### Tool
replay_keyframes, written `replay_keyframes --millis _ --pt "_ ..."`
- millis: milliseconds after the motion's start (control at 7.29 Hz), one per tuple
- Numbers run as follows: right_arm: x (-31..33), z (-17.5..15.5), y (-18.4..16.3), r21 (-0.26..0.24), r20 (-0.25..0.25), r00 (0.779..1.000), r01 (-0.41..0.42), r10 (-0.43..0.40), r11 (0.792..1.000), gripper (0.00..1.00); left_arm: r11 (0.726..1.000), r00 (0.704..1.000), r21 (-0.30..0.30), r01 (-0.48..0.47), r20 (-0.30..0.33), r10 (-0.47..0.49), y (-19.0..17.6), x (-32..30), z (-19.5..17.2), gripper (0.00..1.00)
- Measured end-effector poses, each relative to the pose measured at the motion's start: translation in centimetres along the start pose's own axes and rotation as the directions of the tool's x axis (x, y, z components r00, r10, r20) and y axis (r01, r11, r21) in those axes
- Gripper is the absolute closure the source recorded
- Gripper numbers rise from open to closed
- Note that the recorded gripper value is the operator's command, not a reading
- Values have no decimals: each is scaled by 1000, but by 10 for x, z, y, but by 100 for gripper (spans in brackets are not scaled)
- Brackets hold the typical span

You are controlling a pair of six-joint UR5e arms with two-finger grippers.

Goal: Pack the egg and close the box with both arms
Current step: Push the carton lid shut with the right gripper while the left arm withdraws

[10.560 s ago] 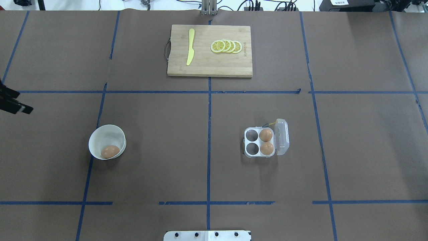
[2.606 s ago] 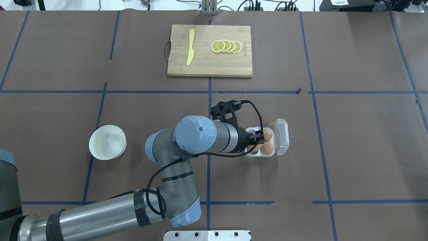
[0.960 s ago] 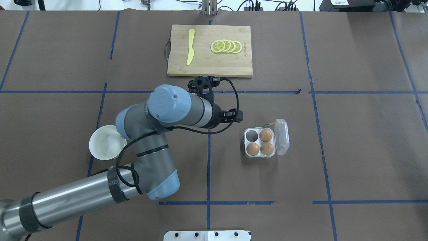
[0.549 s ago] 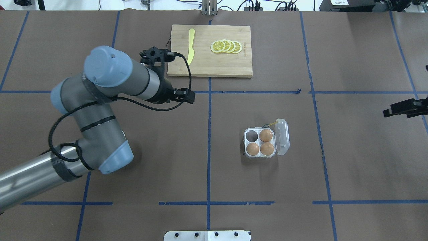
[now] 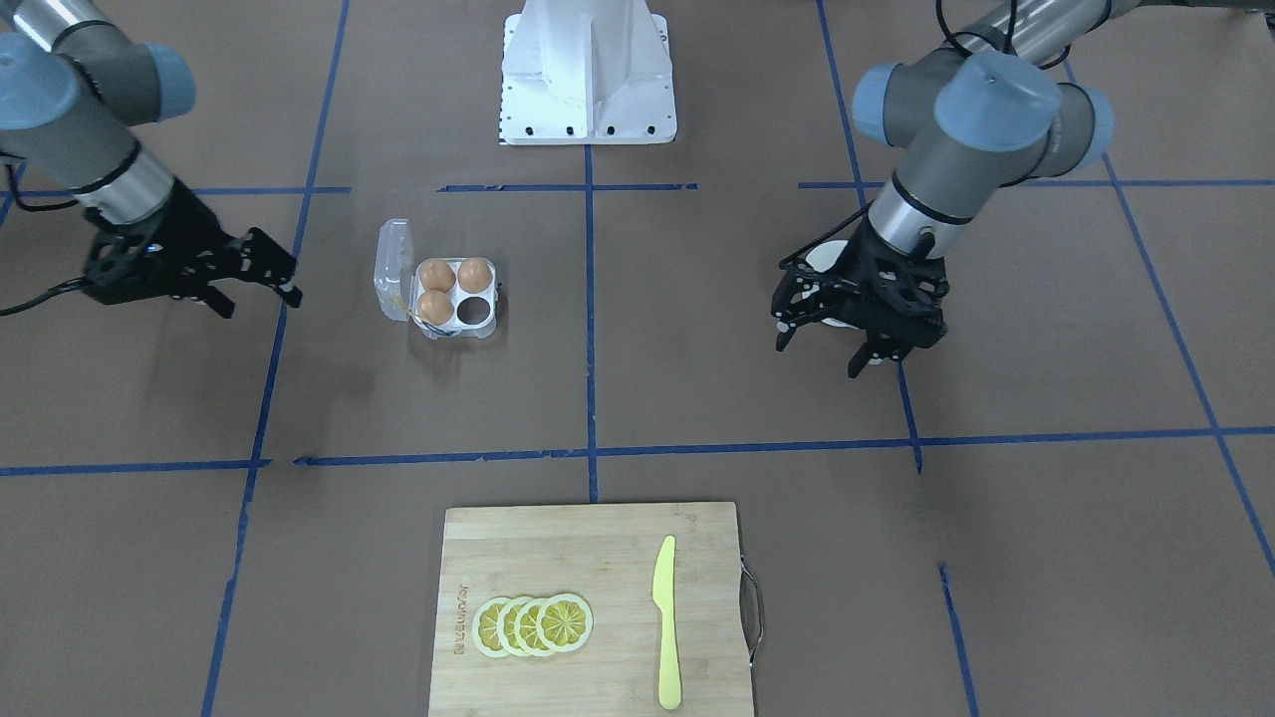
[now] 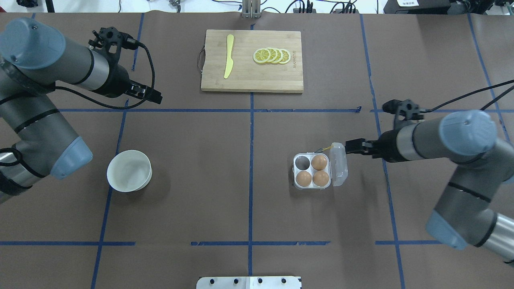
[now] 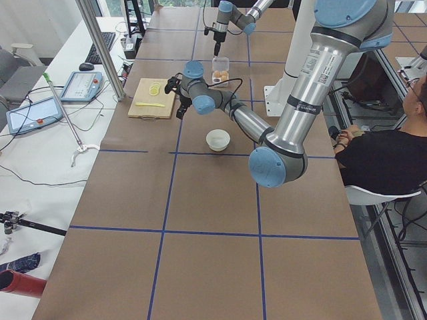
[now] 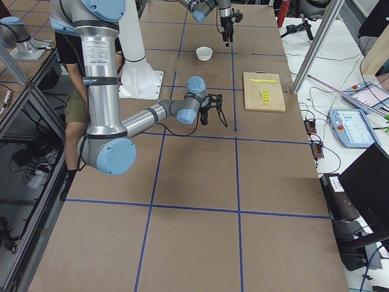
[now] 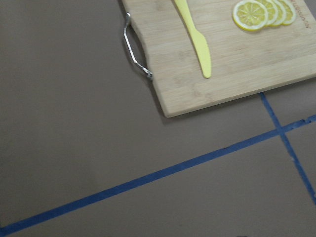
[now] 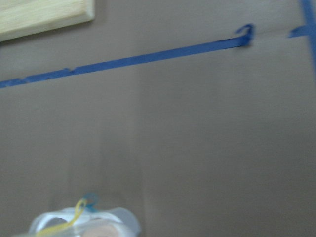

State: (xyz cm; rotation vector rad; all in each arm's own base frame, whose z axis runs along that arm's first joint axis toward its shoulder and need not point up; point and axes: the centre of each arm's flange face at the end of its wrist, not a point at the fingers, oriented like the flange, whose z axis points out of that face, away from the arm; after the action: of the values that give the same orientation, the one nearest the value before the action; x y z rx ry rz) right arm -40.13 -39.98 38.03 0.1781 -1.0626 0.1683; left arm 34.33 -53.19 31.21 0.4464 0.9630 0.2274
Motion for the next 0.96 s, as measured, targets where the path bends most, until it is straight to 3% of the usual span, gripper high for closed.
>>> replay_keyframes --millis 274,411,686,960 --pt "-121 8 7 8 -25 999 -25 25 1000 0 1000 1000 -1 -10 11 11 1 -15 -5 13" --pt "-147 0 7 8 -29 999 -28 28 1000 0 1000 1000 1 -14 15 14 0 -19 -6 13" --pt "-155 -26 -2 11 -15 999 -36 36 999 0 1000 999 2 -25 41 25 8 -46 -16 10" --pt "-111 -63 -39 -20 -23 997 -71 70 997 0 997 994 -24 -72 84 73 26 -109 -36 10"
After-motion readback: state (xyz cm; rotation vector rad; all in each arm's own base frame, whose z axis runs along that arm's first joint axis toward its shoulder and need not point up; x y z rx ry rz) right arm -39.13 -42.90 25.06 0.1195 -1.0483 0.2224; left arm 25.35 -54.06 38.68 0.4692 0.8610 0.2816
